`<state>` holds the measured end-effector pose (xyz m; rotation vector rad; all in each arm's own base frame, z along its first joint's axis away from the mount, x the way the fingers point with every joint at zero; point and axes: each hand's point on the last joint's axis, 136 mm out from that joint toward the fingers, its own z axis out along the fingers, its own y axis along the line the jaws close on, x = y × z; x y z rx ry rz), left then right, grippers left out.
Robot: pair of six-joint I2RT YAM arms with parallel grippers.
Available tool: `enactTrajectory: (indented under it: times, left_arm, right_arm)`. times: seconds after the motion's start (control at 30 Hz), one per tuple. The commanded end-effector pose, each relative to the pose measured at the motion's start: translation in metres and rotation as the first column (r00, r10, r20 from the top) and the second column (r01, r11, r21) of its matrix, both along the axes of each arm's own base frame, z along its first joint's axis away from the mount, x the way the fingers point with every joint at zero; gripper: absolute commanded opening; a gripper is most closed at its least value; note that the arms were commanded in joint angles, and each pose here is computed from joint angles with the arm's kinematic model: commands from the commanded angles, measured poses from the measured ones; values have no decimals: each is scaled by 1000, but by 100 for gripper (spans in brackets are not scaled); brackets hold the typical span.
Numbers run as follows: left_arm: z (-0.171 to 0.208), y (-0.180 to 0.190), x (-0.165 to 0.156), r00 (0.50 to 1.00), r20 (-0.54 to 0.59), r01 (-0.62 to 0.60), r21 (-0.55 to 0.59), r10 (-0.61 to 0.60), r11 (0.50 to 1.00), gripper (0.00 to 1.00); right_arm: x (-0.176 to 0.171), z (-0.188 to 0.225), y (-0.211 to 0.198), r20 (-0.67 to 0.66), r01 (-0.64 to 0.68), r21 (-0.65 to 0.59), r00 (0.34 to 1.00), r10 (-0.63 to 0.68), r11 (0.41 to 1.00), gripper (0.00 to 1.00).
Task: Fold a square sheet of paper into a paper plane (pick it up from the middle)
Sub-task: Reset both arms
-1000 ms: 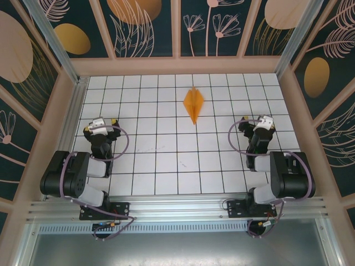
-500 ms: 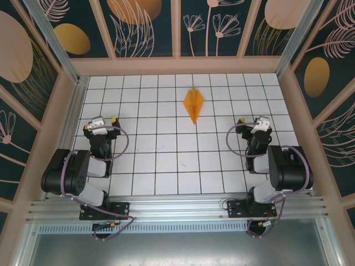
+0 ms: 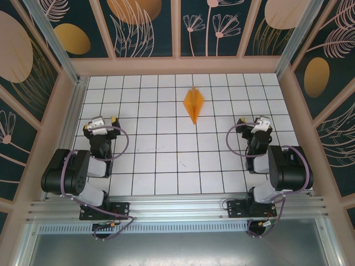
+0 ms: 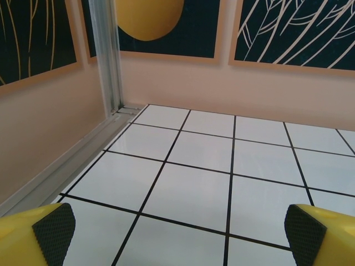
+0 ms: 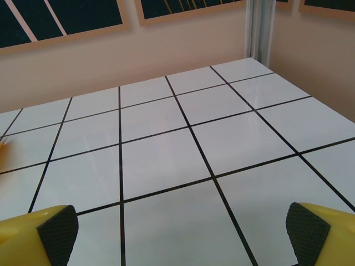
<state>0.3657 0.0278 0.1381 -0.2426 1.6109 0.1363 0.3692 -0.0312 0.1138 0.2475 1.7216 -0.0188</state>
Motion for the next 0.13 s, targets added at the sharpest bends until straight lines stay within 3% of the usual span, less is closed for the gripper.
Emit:
enactTrajectory:
  times: [0.0, 0.1]
  left_arm:
    - [5, 2, 2, 1000, 22, 0, 4, -1, 1000, 99]
    - [5, 1, 2, 1000, 24, 2, 4, -2, 1000, 98]
  right_arm:
    - [2, 9, 4, 42, -23, -7, 999, 24, 1000, 99]
    - [1, 9, 4, 41, -24, -7, 999, 24, 1000, 99]
